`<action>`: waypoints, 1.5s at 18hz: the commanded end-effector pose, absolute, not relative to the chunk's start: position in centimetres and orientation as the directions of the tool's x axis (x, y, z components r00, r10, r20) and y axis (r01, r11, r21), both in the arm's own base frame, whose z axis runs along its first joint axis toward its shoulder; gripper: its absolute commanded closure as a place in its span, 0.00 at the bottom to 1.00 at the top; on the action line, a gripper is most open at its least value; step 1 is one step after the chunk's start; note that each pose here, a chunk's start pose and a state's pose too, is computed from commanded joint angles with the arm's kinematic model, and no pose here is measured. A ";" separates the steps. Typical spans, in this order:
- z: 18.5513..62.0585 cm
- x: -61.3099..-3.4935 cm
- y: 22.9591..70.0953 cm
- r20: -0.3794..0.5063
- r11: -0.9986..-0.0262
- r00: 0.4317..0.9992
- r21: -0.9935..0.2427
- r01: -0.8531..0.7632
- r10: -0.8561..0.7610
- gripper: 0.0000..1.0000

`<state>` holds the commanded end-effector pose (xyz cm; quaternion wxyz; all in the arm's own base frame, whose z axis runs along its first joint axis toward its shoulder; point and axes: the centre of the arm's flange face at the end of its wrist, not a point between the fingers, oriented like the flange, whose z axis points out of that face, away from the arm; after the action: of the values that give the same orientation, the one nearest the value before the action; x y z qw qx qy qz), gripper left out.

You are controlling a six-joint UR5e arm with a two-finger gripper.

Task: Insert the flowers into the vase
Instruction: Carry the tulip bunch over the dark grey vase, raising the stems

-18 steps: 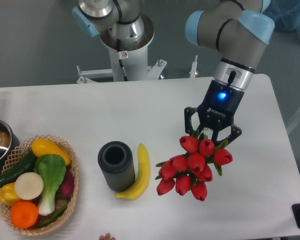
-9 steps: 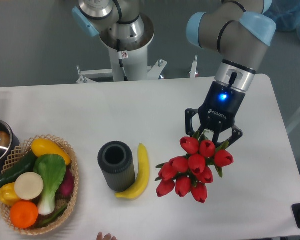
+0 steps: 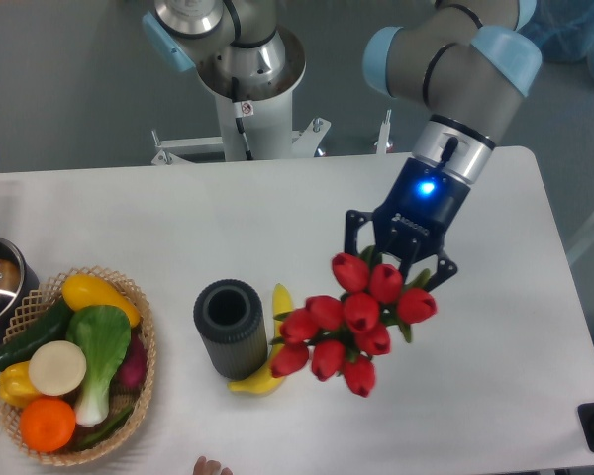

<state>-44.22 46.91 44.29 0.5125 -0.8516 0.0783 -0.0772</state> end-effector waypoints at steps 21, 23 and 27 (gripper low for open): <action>44.8 -36.1 47.6 -0.017 -0.025 0.873 -0.999 -0.033 -0.488 0.60; 43.5 -35.5 47.4 -0.035 -0.006 0.868 -0.999 -0.044 -0.495 0.60; 41.9 -34.9 47.1 -0.048 0.017 0.865 -0.999 -0.045 -0.499 0.60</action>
<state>-34.89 47.10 41.92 0.6847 -0.6811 0.1997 -0.1658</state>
